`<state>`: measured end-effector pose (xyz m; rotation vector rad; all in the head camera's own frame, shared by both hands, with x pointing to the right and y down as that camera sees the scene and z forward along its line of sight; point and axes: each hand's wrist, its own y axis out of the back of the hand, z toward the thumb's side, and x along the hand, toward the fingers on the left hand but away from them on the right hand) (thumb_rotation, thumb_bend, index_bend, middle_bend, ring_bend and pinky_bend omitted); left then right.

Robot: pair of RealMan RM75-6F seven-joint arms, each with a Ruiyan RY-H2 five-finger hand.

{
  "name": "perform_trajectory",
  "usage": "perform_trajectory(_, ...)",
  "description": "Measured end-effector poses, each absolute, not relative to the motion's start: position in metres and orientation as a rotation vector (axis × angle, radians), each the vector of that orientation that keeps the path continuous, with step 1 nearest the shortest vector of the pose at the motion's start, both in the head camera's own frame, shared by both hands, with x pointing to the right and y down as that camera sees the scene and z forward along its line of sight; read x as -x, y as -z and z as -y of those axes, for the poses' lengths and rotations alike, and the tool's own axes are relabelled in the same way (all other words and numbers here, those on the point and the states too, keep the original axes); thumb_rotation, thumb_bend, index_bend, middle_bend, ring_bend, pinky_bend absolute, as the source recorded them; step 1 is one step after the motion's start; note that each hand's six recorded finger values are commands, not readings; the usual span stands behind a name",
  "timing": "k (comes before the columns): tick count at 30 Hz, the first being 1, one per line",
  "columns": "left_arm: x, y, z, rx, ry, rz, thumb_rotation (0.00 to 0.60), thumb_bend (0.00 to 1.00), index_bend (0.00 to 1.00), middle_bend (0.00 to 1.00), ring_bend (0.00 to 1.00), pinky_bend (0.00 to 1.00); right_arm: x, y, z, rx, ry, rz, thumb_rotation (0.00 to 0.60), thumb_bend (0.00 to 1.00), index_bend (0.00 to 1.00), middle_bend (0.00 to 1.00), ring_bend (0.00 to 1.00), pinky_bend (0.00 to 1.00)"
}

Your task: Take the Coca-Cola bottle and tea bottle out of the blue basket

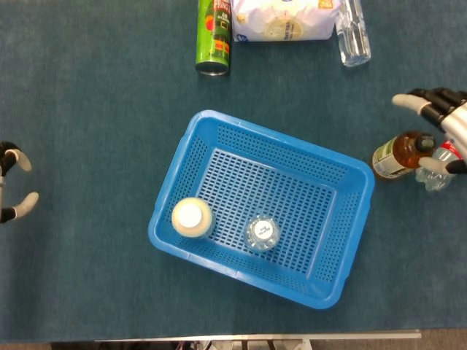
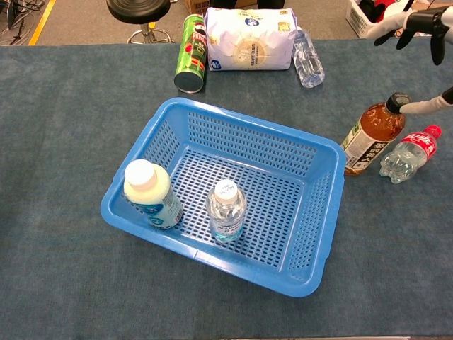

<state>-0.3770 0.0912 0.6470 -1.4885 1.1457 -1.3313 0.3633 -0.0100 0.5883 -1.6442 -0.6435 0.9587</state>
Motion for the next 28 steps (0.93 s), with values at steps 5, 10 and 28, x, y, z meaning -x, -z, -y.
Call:
perform_trajectory(5,0.377,-0.639,-0.087,1.467,1.293,-1.186,0.600,0.14,0.49,0.39,0.39,0.57,-0.379,-0.577,0.003,1.517,-0.982,0.692,0.600,0.00,0.25,0.35,0.33,0.57)
perform_trajectory(10,0.376,-0.633,-0.083,1.469,1.261,-1.215,0.600,0.14,0.49,0.40,0.40,0.57,-0.409,-0.570,-0.014,1.392,-1.083,0.742,0.600,0.00,0.26,0.37,0.33,0.57)
perform_trajectory(28,0.381,-0.636,-0.080,1.476,1.272,-1.227,0.600,0.14,0.49,0.40,0.40,0.57,-0.462,-0.552,-0.059,1.167,-1.235,0.927,0.600,0.00,0.31,0.39,0.34,0.57)
